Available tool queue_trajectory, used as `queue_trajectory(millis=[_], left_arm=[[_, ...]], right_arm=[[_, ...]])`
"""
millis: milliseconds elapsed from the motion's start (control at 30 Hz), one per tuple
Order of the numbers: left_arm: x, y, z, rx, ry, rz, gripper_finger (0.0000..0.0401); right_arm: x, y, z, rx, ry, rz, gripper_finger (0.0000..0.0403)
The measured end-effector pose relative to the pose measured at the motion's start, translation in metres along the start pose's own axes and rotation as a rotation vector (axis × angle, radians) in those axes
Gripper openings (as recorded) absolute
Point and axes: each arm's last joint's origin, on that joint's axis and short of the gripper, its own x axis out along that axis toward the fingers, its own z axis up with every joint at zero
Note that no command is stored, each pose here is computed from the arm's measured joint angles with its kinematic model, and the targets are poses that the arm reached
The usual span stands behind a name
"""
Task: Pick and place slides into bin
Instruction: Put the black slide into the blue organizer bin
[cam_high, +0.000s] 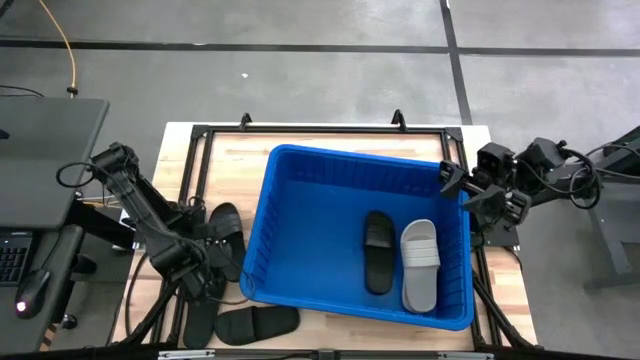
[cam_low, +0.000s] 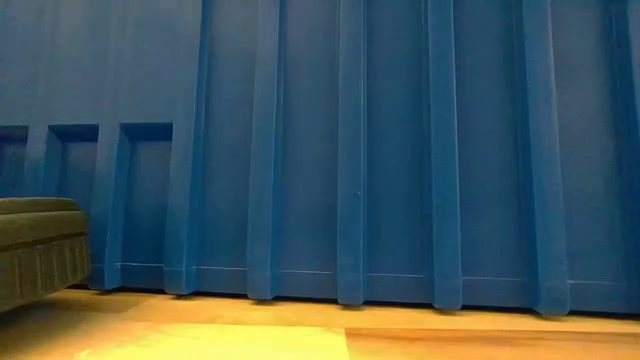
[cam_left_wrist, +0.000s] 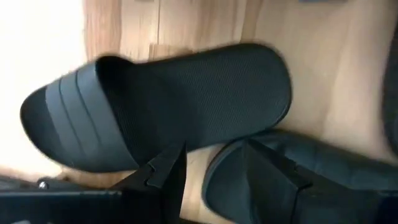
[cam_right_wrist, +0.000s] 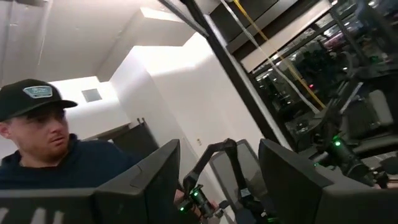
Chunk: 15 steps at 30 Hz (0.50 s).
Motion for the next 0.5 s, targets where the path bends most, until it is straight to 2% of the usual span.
queue_trajectory(millis=[167,267,333,500], left_arm=[[0.014,0.001,-0.013,-0.068,0.019,0.041,0.0147],[0.021,0.003,-0.019,-0.198,0.036,0.059,0.0147],[0.023,0.004,-0.023,-0.259,0.011,0.086,0.0147],[0.028,0.005,-0.023,-0.303,-0.088,0.112,0.0147]], right_arm=[[0.000,-0.003,-0.002,0.007,0.007,-0.054,0.0207],[0.000,-0.005,-0.004,0.011,0.009,-0.089,0.0207],[0.001,-0.007,-0.005,0.015,0.009,-0.121,0.0207],[0.003,-0.012,-0.007,0.024,0.002,-0.185,0.0207]])
